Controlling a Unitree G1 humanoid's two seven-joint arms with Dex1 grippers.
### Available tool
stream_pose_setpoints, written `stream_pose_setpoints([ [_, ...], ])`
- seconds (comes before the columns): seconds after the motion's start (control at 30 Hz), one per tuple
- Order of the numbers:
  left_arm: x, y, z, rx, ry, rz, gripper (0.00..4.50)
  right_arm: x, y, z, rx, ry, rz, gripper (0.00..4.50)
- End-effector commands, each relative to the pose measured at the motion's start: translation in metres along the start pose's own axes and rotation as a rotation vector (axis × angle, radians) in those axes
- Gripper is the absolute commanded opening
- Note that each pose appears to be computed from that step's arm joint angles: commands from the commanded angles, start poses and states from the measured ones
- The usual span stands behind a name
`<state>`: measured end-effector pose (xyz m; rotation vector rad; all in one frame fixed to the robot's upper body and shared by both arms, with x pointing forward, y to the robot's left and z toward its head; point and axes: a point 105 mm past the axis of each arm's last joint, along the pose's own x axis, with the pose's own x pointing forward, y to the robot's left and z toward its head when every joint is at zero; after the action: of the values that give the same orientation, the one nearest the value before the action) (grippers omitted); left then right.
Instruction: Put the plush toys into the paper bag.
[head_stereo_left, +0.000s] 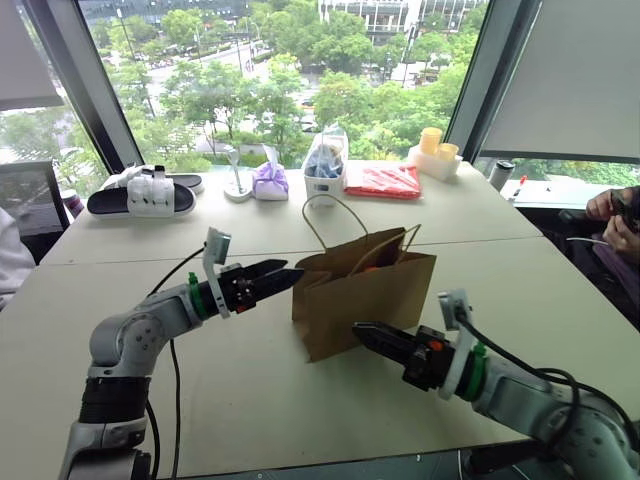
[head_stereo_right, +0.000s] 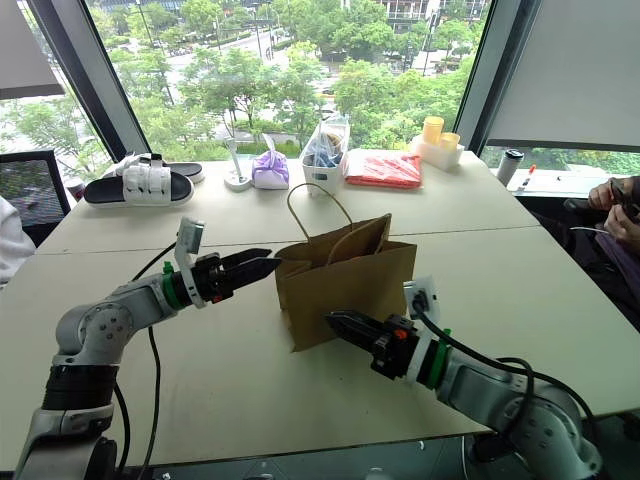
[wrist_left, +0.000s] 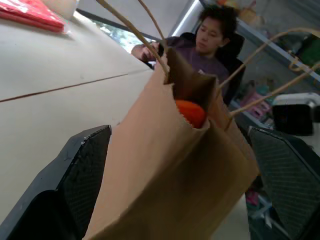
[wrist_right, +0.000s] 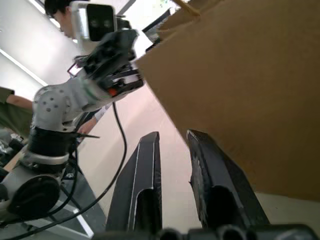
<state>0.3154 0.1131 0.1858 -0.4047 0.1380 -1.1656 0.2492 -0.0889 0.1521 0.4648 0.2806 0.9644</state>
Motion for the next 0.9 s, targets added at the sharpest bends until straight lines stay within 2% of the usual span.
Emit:
stream_pose_setpoints([
  [0.03, -0.003, -0.017, -0.002, 0.051, 0.045, -0.080, 4.50, 0.007, -0.008, 0.005, -0.034, -0.025, -0.034, 0.79],
  [0.3, 0.004, -0.029, -0.021, 0.127, 0.119, -0.113, 4.50, 0.016, -0.019, 0.006, -0.042, -0.043, -0.075, 0.79],
  [0.6, 0.020, -0.011, -0.020, 0.265, 0.098, -0.013, 4.50, 0.019, -0.013, 0.003, -0.019, -0.036, -0.037, 0.79],
  [0.7, 0.030, -0.010, -0.017, 0.275, 0.069, -0.003, 3.68, 0.011, -0.009, -0.001, -0.012, -0.021, -0.022, 0.76],
  [0.87, 0.043, -0.013, -0.017, 0.289, 0.070, -0.024, 1.40, 0.005, -0.007, -0.003, -0.008, -0.020, -0.026, 0.76],
  [0.9, 0.045, -0.013, -0.017, 0.293, 0.071, -0.028, 0.81, 0.003, -0.006, -0.004, -0.005, -0.022, -0.026, 0.76],
])
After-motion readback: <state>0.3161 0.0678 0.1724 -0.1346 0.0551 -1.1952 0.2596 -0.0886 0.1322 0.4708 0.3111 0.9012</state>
